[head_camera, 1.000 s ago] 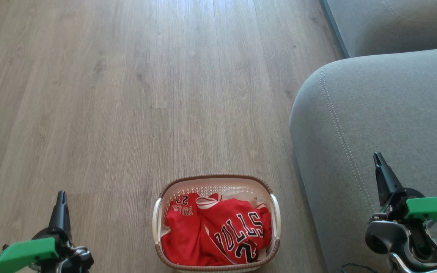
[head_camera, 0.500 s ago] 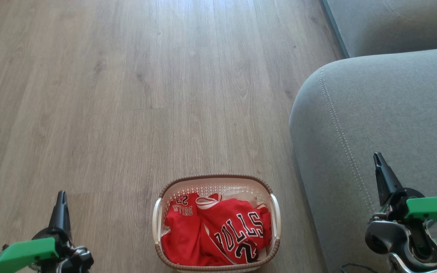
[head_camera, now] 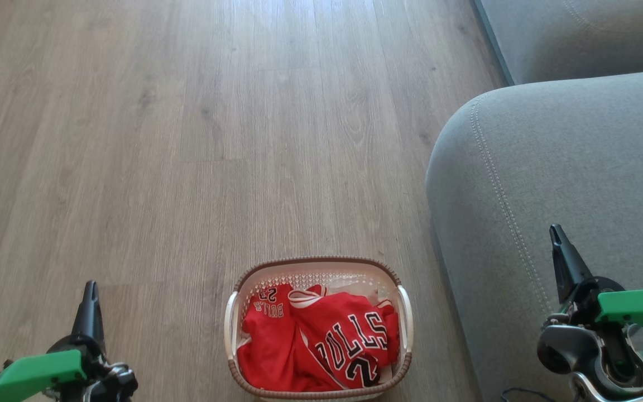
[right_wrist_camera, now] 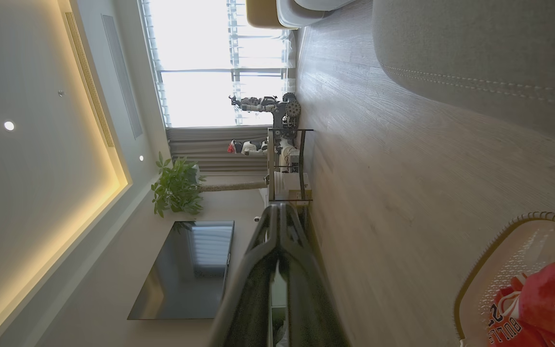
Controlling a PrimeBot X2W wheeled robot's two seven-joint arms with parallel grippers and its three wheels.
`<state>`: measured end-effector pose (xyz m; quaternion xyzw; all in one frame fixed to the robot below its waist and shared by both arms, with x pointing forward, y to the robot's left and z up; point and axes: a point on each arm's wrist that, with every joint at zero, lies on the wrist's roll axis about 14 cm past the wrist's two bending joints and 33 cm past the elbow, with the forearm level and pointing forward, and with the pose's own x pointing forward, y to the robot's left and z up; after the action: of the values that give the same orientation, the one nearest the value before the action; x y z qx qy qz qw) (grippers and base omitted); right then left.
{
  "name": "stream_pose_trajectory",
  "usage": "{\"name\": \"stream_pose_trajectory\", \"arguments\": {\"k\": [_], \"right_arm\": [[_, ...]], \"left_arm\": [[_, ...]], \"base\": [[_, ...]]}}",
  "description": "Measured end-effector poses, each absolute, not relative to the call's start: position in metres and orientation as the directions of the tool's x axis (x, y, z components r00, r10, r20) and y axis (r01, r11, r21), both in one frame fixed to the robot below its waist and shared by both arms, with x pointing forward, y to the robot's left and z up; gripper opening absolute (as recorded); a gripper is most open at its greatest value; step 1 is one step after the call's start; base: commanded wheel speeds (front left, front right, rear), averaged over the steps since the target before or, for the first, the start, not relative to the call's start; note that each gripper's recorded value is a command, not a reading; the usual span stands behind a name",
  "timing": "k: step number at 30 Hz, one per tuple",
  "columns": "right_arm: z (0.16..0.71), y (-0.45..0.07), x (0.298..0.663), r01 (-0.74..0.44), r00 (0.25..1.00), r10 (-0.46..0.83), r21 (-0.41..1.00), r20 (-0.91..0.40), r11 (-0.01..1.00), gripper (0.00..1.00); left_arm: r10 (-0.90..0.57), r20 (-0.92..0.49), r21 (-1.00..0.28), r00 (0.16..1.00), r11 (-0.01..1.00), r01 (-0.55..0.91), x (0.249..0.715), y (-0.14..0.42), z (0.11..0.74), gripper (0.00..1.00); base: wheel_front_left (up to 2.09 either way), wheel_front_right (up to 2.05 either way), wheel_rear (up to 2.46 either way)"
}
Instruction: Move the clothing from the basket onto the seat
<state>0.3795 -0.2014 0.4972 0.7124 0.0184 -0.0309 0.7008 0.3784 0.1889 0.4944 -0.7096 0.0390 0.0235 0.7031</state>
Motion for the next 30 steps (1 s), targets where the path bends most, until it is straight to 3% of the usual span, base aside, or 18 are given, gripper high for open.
{"name": "stream_pose_trajectory", "arguments": {"k": [19, 20, 26, 30], "right_arm": [[0.497, -0.201, 0.379, 0.069, 0.997, -0.017, 0.997, -0.07, -0.017, 0.0], [0.495, -0.201, 0.379, 0.074, 0.997, -0.018, 0.997, -0.075, -0.018, 1.0], [0.444, -0.192, 0.352, 0.225, 0.974, -0.017, 0.974, -0.225, -0.036, 1.0], [0.441, -0.191, 0.349, 0.233, 0.972, -0.018, 0.972, -0.233, -0.027, 1.0]], "left_arm": [[-0.022, -0.088, -0.996, 0.996, -0.008, -0.088, 0.378, 0.189, 0.494, 0.0], [-0.022, -0.093, -0.996, 0.995, -0.009, -0.093, 0.378, 0.189, 0.493, 1.0], [-0.021, -0.237, -0.971, 0.971, -0.028, -0.238, 0.355, 0.186, 0.445, 1.0], [-0.013, -0.247, -0.969, 0.969, -0.028, -0.247, 0.351, 0.186, 0.442, 1.0]], "base": [[0.0, 0.0, 0.0], [0.0, 0.0, 0.0], [0.0, 0.0, 0.0], [0.0, 0.0, 0.0]]}}
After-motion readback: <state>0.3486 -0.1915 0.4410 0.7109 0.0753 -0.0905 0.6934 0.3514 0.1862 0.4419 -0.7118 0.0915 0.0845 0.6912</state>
